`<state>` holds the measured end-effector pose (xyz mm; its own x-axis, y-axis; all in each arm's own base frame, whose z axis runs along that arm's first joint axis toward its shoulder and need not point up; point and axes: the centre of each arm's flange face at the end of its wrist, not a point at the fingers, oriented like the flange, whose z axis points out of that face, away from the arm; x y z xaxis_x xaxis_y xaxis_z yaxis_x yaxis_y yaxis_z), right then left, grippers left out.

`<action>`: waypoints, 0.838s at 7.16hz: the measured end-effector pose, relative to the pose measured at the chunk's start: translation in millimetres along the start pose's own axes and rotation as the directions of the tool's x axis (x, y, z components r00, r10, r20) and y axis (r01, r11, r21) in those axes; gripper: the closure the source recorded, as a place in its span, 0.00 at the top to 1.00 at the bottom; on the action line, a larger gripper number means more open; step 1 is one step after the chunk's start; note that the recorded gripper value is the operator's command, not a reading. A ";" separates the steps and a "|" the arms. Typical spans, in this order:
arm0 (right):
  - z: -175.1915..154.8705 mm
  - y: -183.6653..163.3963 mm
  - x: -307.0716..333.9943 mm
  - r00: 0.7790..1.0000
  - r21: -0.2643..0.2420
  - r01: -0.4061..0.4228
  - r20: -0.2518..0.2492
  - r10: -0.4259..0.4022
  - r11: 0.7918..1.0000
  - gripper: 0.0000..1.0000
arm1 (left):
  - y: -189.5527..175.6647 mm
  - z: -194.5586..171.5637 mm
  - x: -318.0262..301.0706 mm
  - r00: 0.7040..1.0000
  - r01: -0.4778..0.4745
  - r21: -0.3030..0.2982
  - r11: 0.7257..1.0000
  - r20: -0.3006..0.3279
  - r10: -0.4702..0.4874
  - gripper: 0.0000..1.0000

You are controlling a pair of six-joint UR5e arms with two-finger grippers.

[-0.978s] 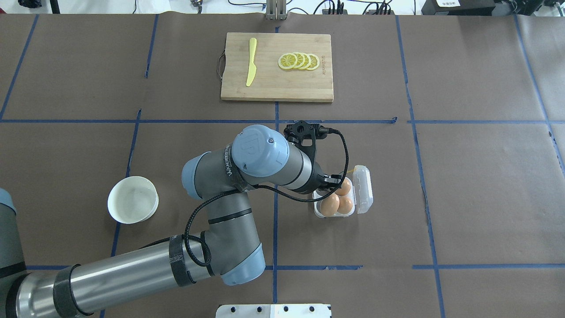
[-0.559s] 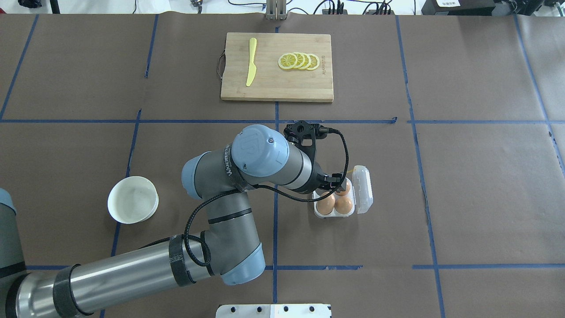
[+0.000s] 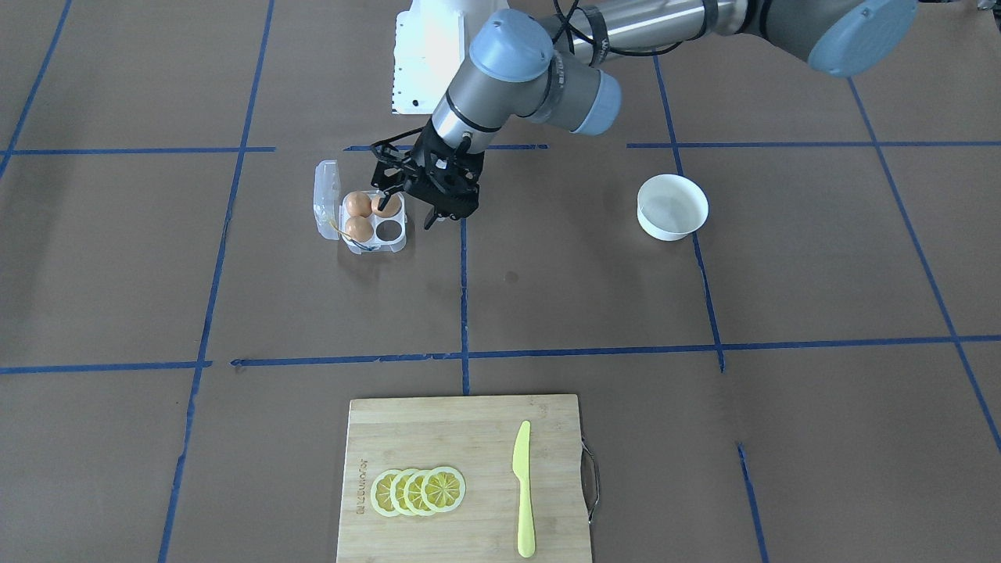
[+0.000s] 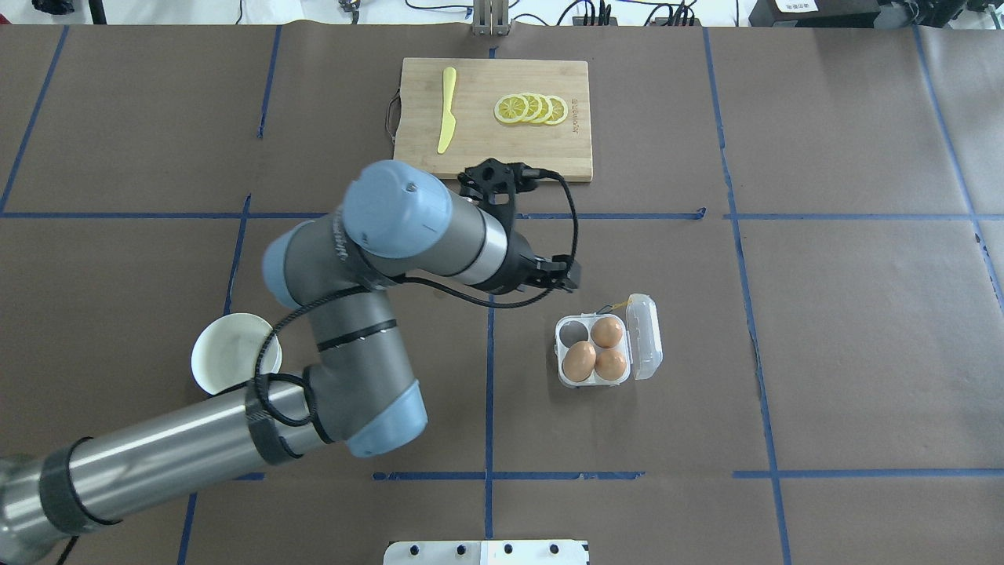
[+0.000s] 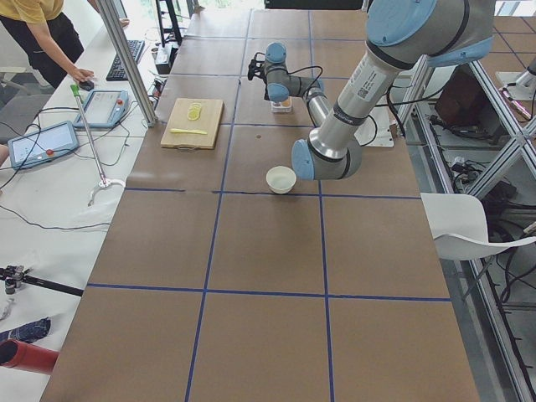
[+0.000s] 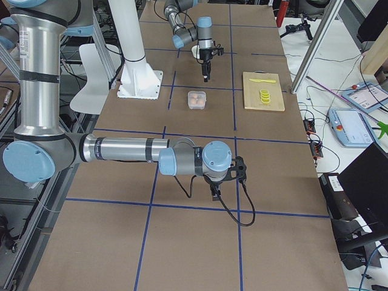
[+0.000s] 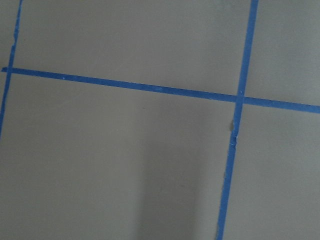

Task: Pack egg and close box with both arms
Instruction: 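Open the left gripper and withdraw it away from the carton, then push the clear carton lid shut with the right gripper while the left arm retracts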

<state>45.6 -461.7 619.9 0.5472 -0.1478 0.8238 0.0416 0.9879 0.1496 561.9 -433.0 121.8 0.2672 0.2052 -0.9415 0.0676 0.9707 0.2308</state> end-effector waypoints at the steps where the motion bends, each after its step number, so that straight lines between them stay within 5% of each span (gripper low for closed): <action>1: 2.8 -4.8 -16.3 0.999 0.012 -0.024 0.026 0.024 1.000 1.00 | -10.8 -32.9 -33.6 1.000 -0.029 -0.006 1.000 -0.003 0.029 0.71; 3: 24.4 -17.0 -71.7 0.992 0.052 -0.110 0.070 0.106 0.993 1.00 | -37.5 -98.4 -110.4 0.992 -0.122 0.001 0.992 0.022 0.122 0.71; 6: 99.9 -19.2 -181.6 0.978 0.097 -0.187 0.111 0.176 0.977 1.00 | -79.2 -204.3 -225.6 0.969 -0.236 0.009 0.972 0.075 0.234 0.71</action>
<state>-138.1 -458.6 522.0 0.4499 0.0243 0.8927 -0.1432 0.9887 0.0452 299.8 -530.6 265.8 0.3472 0.4170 -0.8399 0.0117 0.8937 0.4486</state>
